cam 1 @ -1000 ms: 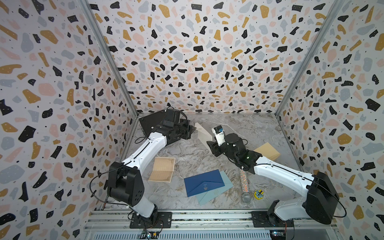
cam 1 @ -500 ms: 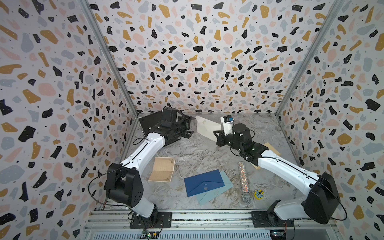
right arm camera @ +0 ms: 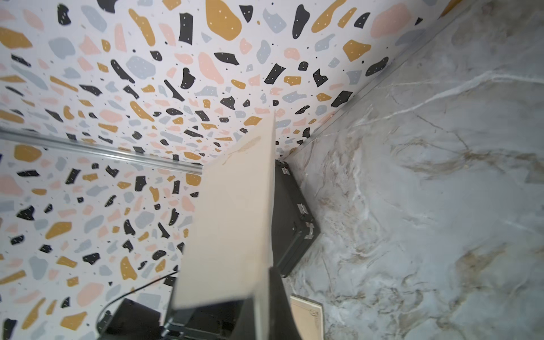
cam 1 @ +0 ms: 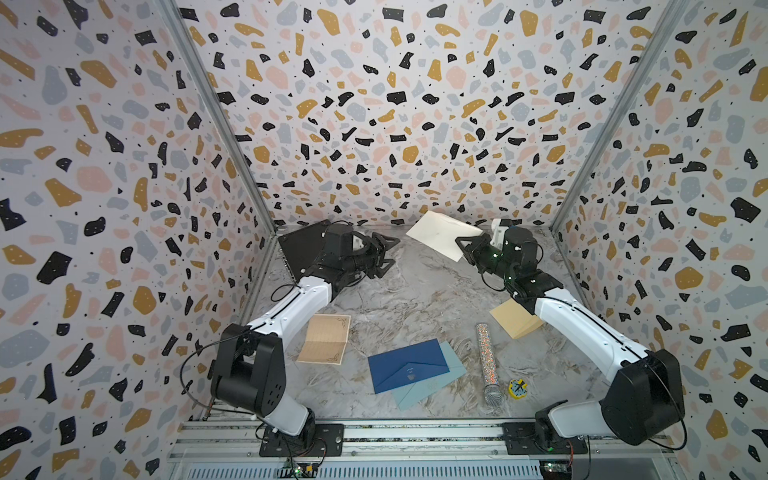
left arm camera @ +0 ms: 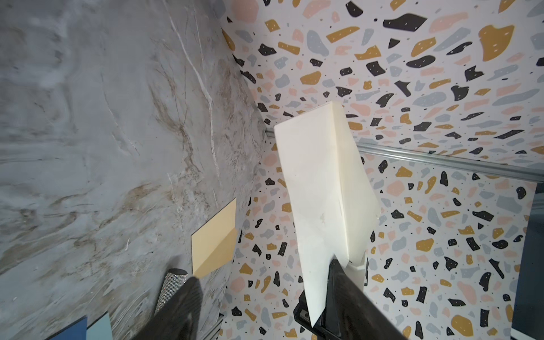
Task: Take the letter paper out of the envelope
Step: Pick up the envelope from the envelope.
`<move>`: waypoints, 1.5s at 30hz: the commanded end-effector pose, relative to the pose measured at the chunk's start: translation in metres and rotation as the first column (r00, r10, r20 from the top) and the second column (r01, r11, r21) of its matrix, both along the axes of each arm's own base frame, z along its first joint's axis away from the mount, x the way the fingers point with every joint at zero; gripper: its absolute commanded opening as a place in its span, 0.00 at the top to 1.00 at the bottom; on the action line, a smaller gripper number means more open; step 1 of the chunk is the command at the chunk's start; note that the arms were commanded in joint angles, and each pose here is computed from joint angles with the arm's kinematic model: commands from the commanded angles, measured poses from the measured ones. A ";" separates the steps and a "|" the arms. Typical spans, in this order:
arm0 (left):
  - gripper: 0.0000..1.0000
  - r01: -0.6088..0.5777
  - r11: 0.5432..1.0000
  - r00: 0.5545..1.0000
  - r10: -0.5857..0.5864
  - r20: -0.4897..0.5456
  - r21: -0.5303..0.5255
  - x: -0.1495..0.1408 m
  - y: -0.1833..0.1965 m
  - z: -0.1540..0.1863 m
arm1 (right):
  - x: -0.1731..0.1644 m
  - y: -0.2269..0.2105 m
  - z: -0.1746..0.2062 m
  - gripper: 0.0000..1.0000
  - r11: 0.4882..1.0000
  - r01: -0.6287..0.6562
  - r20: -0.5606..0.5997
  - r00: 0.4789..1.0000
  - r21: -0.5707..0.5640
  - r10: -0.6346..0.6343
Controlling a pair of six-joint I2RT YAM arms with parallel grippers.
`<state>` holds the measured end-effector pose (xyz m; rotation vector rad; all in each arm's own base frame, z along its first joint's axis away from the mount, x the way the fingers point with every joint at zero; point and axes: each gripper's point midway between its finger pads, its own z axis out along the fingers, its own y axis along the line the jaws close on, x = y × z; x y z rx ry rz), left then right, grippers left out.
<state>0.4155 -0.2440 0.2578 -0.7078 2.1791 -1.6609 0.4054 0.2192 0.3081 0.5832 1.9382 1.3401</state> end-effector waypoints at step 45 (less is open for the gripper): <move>1.00 0.267 0.945 0.935 -0.206 0.290 -0.190 0.031 -0.096 0.059 | -0.023 0.019 -0.001 1.00 0.929 0.043 -0.289 0.955 0.367 0.070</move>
